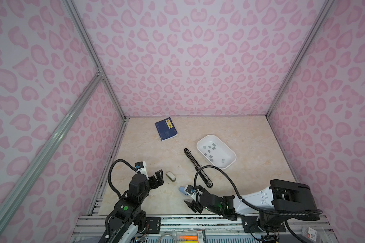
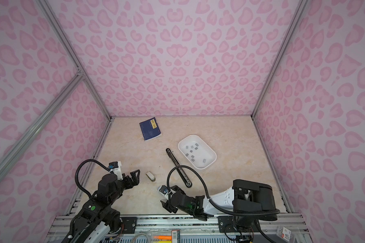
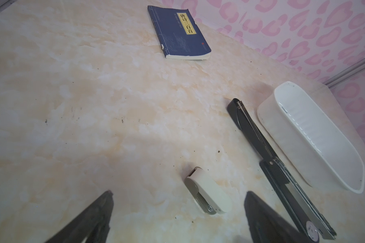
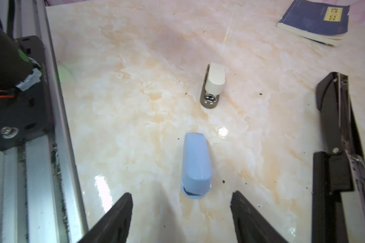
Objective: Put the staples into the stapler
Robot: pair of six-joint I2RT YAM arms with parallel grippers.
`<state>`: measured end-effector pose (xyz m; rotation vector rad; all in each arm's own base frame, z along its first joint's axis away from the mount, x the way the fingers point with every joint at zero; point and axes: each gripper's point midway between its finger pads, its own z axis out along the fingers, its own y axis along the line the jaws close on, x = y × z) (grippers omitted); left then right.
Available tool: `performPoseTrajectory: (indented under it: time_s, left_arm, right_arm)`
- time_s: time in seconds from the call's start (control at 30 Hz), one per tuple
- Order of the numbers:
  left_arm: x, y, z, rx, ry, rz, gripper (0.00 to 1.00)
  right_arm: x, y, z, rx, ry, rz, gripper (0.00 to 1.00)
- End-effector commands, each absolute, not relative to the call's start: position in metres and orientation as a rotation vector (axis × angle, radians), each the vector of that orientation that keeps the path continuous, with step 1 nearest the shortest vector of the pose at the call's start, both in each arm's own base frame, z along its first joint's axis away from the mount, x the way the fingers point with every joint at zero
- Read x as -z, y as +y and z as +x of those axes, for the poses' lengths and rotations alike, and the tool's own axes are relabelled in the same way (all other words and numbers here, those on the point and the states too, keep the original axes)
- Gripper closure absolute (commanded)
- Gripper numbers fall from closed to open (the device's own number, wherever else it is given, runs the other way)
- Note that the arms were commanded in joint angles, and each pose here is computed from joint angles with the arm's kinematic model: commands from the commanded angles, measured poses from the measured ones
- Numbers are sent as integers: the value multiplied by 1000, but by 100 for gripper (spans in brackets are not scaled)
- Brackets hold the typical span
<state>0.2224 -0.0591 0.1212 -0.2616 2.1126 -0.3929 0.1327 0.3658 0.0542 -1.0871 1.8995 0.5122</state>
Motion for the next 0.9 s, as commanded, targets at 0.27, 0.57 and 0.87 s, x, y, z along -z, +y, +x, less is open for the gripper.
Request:
performPoseTrajectory:
  time_s: [0.27, 0.57, 0.87]
  left_arm:
    - [-126, -60, 225, 400, 2092, -256, 2]
    - [-128, -64, 225, 415, 2089, -236, 2]
    - [-152, -113, 224, 656, 2064, -35, 0]
  right_arm:
    - [-27, 362, 176, -448, 1998, -979, 33]
    - [-25, 357, 200, -421, 2039, -880, 49]
    - [-51, 347, 201, -428, 2009, -827, 49]
